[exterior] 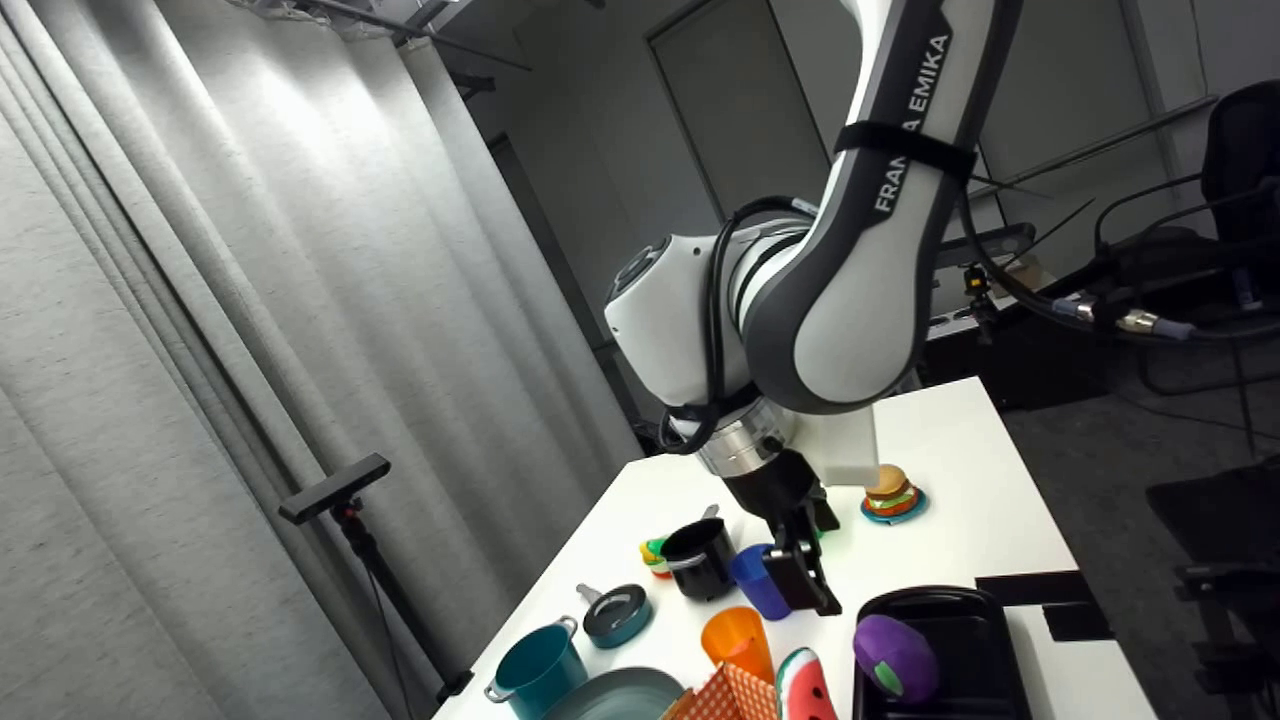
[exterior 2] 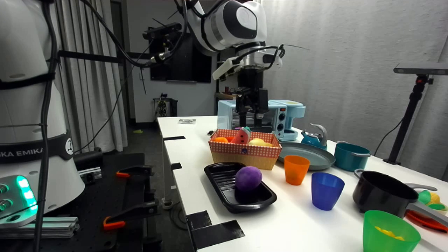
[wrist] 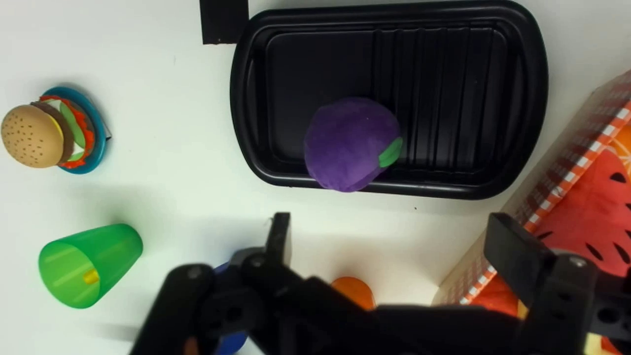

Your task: Remove the watermelon plushie from the box and put them on the tray,then put two of them back

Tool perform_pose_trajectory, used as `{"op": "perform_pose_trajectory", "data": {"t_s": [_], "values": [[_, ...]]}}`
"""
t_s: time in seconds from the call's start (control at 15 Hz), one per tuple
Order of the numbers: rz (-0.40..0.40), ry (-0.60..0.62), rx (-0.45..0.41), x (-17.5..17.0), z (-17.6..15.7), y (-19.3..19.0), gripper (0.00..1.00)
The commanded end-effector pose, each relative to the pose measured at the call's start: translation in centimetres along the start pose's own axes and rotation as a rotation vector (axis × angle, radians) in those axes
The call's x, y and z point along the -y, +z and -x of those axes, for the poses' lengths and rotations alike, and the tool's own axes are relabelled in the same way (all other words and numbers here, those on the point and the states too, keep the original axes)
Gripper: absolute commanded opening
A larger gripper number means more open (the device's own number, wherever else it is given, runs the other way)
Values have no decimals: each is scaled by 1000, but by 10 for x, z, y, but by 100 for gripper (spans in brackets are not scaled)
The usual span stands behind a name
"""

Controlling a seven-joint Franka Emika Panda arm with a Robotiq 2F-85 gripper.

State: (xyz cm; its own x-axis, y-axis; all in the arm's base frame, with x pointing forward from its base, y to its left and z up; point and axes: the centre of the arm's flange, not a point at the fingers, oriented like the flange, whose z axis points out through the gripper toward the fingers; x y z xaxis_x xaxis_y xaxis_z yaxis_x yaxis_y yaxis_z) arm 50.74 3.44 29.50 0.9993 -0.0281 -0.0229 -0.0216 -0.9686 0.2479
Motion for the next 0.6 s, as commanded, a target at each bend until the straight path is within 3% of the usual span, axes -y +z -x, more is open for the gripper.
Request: {"op": "perform_pose_trajectory", "data": {"t_s": [0.0, 0.53], "values": [[-17, 49, -25, -13, 20, -4, 100], [-4, 22, -4, -9, 13, -1, 100]]}}
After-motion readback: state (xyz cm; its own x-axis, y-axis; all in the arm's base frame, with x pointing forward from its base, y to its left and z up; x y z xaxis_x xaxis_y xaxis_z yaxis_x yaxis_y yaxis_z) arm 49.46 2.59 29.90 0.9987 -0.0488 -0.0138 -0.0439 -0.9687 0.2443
